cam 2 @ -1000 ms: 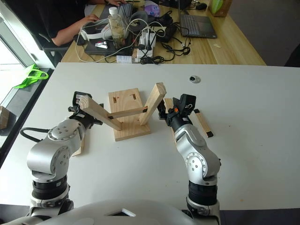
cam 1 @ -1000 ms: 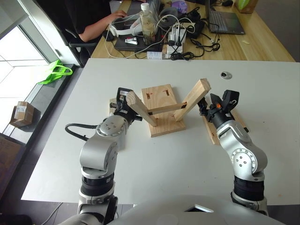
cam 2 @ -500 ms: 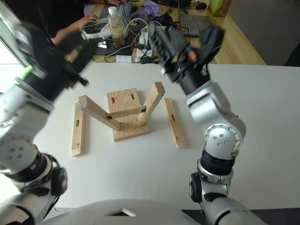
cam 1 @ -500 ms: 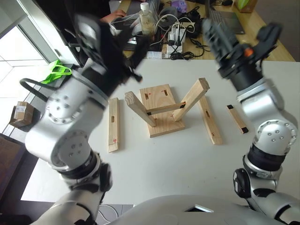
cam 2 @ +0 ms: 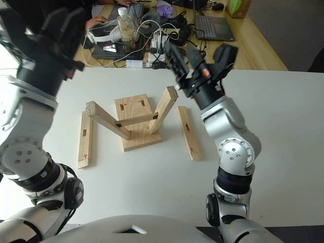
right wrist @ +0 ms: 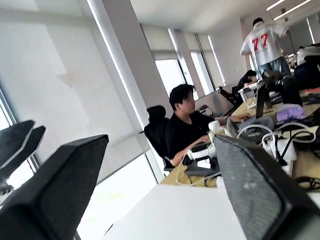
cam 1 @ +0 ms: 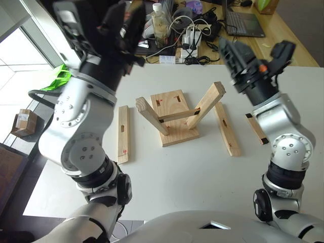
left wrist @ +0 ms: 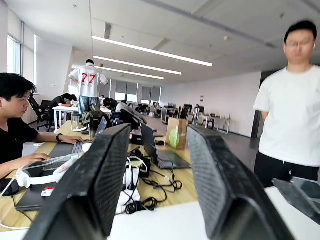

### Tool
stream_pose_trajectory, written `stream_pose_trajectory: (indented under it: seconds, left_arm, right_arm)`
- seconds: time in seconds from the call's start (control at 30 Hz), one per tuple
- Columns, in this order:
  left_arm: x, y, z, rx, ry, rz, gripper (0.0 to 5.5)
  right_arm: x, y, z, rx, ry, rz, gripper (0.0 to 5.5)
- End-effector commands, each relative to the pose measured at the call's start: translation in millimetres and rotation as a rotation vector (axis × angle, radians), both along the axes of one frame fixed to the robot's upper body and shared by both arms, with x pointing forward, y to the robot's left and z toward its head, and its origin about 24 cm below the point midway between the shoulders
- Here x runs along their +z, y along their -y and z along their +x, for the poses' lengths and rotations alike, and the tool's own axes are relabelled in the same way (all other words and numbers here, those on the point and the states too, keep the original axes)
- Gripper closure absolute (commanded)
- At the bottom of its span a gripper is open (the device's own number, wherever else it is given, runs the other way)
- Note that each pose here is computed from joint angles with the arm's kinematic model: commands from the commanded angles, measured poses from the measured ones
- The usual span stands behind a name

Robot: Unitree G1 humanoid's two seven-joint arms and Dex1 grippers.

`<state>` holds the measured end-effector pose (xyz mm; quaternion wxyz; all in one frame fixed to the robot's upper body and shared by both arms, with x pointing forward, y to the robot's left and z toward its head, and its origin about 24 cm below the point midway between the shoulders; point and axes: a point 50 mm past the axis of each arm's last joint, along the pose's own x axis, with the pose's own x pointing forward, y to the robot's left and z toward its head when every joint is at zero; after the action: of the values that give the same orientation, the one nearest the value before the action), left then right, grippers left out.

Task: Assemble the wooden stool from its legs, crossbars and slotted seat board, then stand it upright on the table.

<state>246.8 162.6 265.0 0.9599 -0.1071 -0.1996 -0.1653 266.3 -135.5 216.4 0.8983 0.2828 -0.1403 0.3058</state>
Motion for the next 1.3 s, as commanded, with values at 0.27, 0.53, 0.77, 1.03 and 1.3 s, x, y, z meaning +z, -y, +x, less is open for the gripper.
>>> stream_pose_trajectory:
  seconds: [0.27, 0.53, 0.77, 1.03, 1.3]
  left_arm:
    - [-131.9, 17.2, -5.7, -0.211, -0.614, 0.691, 3.44]
    - [-127.5, 60.0, -19.0, -0.448, -0.552, 0.650, 3.44]
    - [-122.5, 72.1, -11.9, -0.445, -0.519, 0.611, 3.44]
    - [-116.0, 20.6, 50.2, -0.097, -0.507, 0.553, 3.44]
    - [-189.8, 8.2, 97.2, -0.356, -0.834, 0.751, 3.44]
  right_arm:
    - [-82.4, -3.3, -61.7, 0.697, -0.259, -0.398, 1.58]
    - [-102.5, 24.6, 23.2, -0.044, -0.217, -0.519, 1.58]
    - [-104.5, 42.5, 14.4, 0.019, -0.158, -0.692, 1.58]
    - [-138.3, 58.6, -23.6, 0.334, -0.307, -1.078, 1.58]
    - [-116.1, -22.3, -49.8, 0.640, -0.129, -0.709, 1.58]
